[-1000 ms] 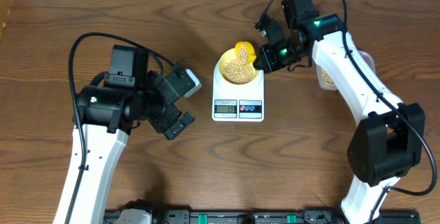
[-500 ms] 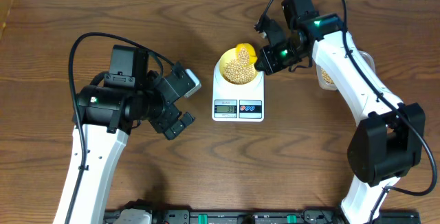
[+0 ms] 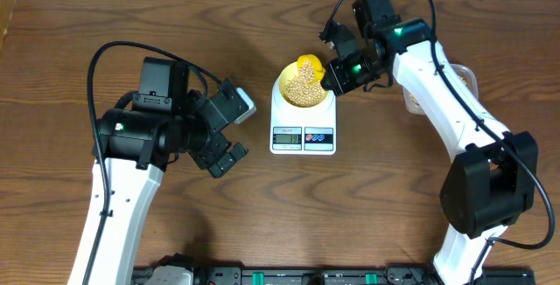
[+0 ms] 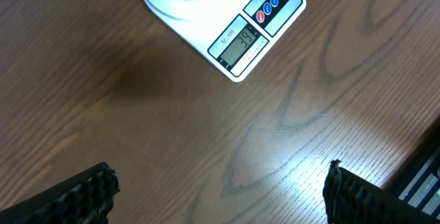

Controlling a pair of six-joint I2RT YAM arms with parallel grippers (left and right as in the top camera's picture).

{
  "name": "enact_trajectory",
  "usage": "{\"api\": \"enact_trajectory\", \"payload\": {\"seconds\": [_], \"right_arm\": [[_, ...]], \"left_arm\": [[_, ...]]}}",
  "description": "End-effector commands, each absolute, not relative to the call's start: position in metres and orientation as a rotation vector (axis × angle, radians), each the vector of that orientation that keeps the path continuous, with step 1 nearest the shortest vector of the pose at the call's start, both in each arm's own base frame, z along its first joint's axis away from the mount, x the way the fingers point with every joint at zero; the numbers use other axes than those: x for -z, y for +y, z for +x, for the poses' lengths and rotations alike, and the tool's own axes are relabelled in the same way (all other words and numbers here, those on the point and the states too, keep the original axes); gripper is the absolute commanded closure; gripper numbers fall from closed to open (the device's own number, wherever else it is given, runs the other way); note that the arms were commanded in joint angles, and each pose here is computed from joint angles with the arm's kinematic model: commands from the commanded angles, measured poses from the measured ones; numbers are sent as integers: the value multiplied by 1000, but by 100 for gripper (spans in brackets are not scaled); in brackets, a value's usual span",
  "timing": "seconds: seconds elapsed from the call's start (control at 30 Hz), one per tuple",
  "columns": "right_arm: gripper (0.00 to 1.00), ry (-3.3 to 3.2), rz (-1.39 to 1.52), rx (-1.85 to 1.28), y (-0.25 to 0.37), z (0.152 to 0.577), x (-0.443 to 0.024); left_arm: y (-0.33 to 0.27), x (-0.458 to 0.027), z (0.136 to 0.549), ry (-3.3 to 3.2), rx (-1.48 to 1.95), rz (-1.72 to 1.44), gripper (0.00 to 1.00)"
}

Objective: Scoop item into bowl and weigh 50g on scale

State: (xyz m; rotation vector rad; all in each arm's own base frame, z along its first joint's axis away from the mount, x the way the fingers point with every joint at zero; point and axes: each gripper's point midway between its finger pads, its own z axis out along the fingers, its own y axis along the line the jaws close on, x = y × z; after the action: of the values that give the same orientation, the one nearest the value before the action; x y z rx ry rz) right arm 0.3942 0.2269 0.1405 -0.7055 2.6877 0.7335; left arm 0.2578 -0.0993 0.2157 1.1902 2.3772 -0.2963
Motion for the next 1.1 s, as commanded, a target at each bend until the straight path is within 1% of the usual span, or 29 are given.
{"api": "enact_trajectory", "payload": {"seconds": [0.0, 0.07, 0.13, 0.2, 0.27, 0.33, 1.07], "right_arm": [[99, 2661, -694, -709, 227, 400, -151], [99, 2662, -693, -755, 230, 396, -153], [99, 2684, -718, -693, 223, 394, -149], [99, 2673, -707, -759, 231, 391, -152], [99, 2678, -709, -706, 225, 394, -151], [99, 2672, -671, -756, 229, 395, -154], [99, 2663, -671, -777, 228, 396, -156]], "left_arm": [[-101, -214, 255, 2370, 315, 1209, 2], [-101, -214, 255, 2370, 315, 1209, 2], [-101, -214, 255, 2370, 315, 1209, 2], [-101, -214, 255, 2371, 316, 1210, 2], [-101, -214, 255, 2370, 315, 1209, 2], [-101, -214, 255, 2370, 315, 1209, 2], [-101, -214, 255, 2371, 316, 1210, 2]]}}
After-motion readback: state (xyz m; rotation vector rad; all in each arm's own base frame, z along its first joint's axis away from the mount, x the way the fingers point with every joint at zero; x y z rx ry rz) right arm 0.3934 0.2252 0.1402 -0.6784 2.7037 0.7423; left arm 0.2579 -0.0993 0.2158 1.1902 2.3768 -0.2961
